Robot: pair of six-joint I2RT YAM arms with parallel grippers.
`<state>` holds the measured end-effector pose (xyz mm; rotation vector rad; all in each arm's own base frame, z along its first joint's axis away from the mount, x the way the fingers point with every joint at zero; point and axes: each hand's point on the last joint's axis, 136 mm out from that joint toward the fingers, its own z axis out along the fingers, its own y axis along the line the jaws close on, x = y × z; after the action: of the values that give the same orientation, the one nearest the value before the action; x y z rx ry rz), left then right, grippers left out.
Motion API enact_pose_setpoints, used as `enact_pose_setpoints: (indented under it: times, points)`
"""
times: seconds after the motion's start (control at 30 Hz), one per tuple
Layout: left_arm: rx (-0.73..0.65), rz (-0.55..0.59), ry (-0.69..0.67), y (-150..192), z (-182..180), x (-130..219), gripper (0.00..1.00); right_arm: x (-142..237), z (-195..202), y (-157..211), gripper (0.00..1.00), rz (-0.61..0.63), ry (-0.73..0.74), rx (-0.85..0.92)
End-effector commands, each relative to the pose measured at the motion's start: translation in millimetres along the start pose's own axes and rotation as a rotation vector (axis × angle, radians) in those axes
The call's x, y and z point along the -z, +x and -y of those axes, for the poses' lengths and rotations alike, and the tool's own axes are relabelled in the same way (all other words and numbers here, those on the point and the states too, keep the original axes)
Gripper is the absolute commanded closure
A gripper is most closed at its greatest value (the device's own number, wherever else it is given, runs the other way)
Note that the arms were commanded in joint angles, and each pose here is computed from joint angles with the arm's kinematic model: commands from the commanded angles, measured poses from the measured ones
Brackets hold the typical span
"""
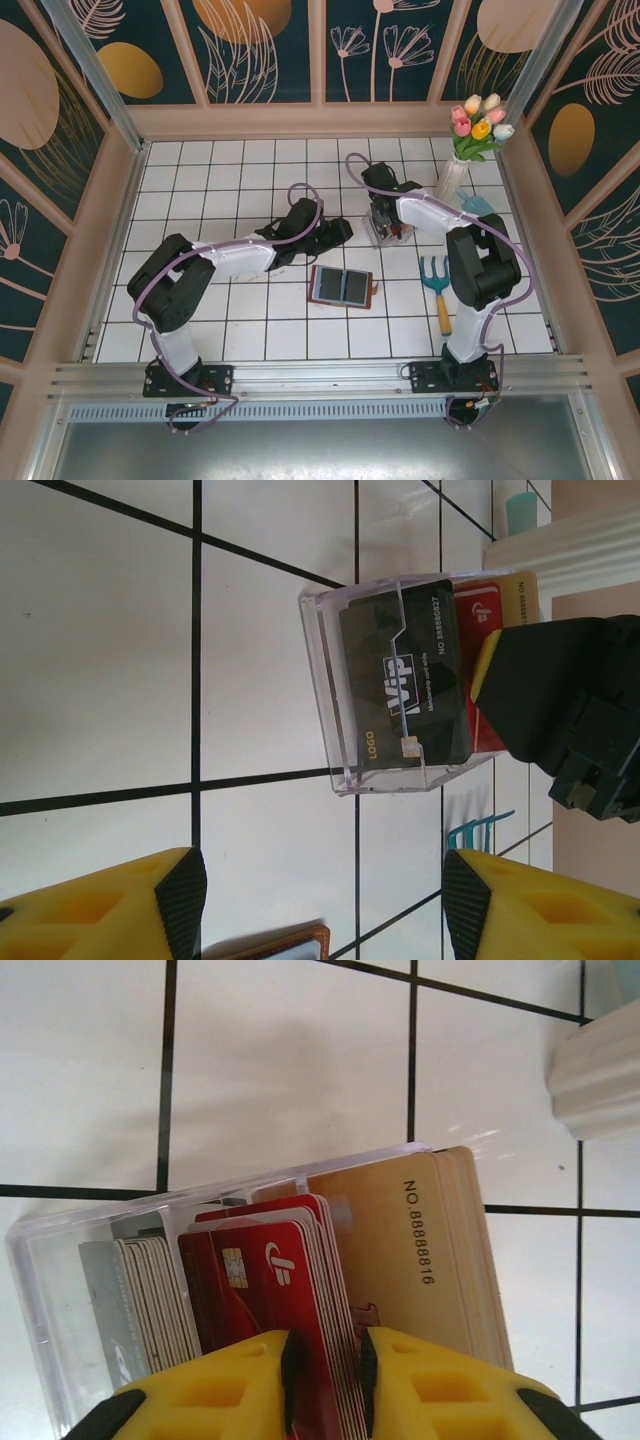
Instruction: Put the credit cards into the card holder
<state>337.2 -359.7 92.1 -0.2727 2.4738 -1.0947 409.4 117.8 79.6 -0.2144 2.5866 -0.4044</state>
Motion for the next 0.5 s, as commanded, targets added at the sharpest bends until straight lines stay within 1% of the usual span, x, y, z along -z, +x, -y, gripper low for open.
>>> enact_pose_setpoints:
  times: [0.0, 0.07, 0.13, 0.33, 0.4, 0.47]
  points:
    - [-0.014, 0.000, 0.033, -4, 10, -3, 0.34, 6, 16, 3, 0.76, -0.003, 0.075, 0.018]
    - [-0.015, 0.000, 0.032, -4, 10, -3, 0.34, 8, 17, 3, 0.78, 0.001, 0.077, 0.017]
    - [-0.016, -0.001, 0.035, -4, 11, -2, 0.34, 8, 19, 3, 0.78, 0.000, 0.083, 0.013]
    - [-0.018, -0.003, 0.038, -3, 11, -2, 0.34, 10, 25, 3, 0.74, 0.000, 0.092, 0.001]
    - [-0.016, -0.004, 0.037, -3, 11, -2, 0.34, 10, 26, 2, 0.74, 0.004, 0.092, -0.002]
    - [-0.017, -0.007, 0.037, -2, 11, -2, 0.35, 11, 26, 2, 0.78, 0.003, 0.089, -0.004]
